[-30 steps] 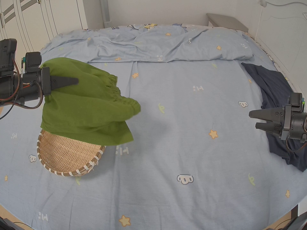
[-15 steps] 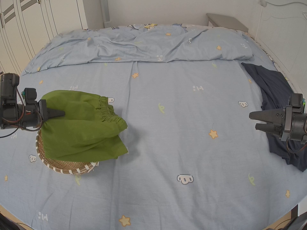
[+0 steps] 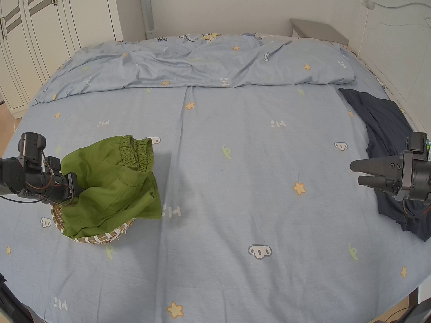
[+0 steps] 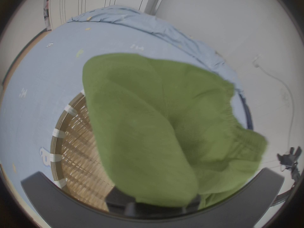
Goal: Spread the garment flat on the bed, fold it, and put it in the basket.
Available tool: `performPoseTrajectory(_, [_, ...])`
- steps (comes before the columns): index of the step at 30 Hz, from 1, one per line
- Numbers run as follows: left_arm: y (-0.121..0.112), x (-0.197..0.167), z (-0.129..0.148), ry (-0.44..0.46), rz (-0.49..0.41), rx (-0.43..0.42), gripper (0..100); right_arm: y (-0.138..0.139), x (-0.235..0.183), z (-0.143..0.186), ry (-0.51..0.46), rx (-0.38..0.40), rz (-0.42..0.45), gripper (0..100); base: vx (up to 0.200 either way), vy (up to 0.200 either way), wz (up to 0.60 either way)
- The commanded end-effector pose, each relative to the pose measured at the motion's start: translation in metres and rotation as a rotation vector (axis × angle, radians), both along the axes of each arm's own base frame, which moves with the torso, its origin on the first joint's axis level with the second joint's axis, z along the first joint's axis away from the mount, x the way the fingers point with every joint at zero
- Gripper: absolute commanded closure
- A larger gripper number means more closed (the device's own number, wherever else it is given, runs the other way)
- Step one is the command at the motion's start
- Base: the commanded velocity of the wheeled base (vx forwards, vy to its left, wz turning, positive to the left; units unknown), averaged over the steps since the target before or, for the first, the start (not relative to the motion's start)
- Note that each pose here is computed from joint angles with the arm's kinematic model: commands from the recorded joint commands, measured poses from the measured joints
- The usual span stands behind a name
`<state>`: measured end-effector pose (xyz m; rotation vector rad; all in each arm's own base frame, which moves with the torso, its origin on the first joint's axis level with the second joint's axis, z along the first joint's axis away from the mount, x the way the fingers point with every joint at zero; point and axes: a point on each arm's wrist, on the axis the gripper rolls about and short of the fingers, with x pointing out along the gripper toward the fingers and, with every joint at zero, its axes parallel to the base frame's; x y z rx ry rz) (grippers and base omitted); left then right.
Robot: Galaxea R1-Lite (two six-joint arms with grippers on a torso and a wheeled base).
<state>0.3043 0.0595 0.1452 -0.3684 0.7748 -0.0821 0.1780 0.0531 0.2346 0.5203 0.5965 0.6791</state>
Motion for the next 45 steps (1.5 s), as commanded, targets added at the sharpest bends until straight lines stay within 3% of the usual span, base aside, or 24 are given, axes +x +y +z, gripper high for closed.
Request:
performPoseTrajectory(1, [-0.007,0.026,-0.051,0.156,0.000,0.092,100,0.000,-0.002,0.001,-0.005,0.002,0.004,0,0.000,0.000,0.00])
performPoseTrajectory(8, [-0.018,0.033,-0.066,0.187,-0.016,0.127,100,0.000,-0.002,0.001,-0.005,0.002,0.004,0,0.000,0.000,0.00])
performPoseTrajectory(14, [-0.019,0.029,-0.055,0.161,-0.014,0.128,100,0.000,-0.002,0.001,-0.005,0.002,0.004,0,0.000,0.000,0.00])
performPoseTrajectory(15, [-0.020,0.023,-0.042,0.128,-0.008,0.131,100,0.000,-0.002,0.001,-0.005,0.002,0.002,0,0.000,0.000,0.00])
performPoseTrajectory(16, [-0.020,0.020,-0.037,0.115,-0.007,0.132,0,0.000,-0.002,0.001,-0.005,0.002,0.002,0,0.000,0.000,0.00])
performPoseTrajectory(18, [-0.020,0.018,-0.033,0.103,-0.006,0.132,0,0.000,-0.002,0.002,-0.007,0.002,0.002,0,0.000,0.000,0.00])
performPoseTrajectory(27, [-0.027,-0.032,0.038,-0.085,0.004,0.168,0,0.000,-0.002,0.001,-0.005,0.002,0.004,0,0.000,0.000,0.00])
performPoseTrajectory(36, [-0.033,-0.055,0.063,-0.167,-0.015,0.194,0,-0.001,-0.007,0.006,-0.034,0.003,0.004,0,0.000,0.000,0.00])
performPoseTrajectory(39, [-0.045,-0.076,0.082,-0.249,-0.046,0.194,0,-0.005,-0.030,0.023,-0.136,0.020,0.009,0,0.000,0.000,0.00])
performPoseTrajectory(41, [-0.063,-0.110,0.093,-0.329,-0.116,0.188,0,-0.010,-0.076,0.038,-0.275,0.038,0.074,0,0.000,0.000,0.00])
performPoseTrajectory(44, [-0.078,-0.156,0.093,-0.410,-0.193,0.186,0,-0.017,-0.109,0.033,-0.327,0.012,0.112,0,0.000,0.000,0.00])
performPoseTrajectory(45, [-0.081,-0.179,0.090,-0.447,-0.214,0.190,0,-0.021,-0.117,0.023,-0.336,-0.030,0.105,0,0.000,0.000,0.00])
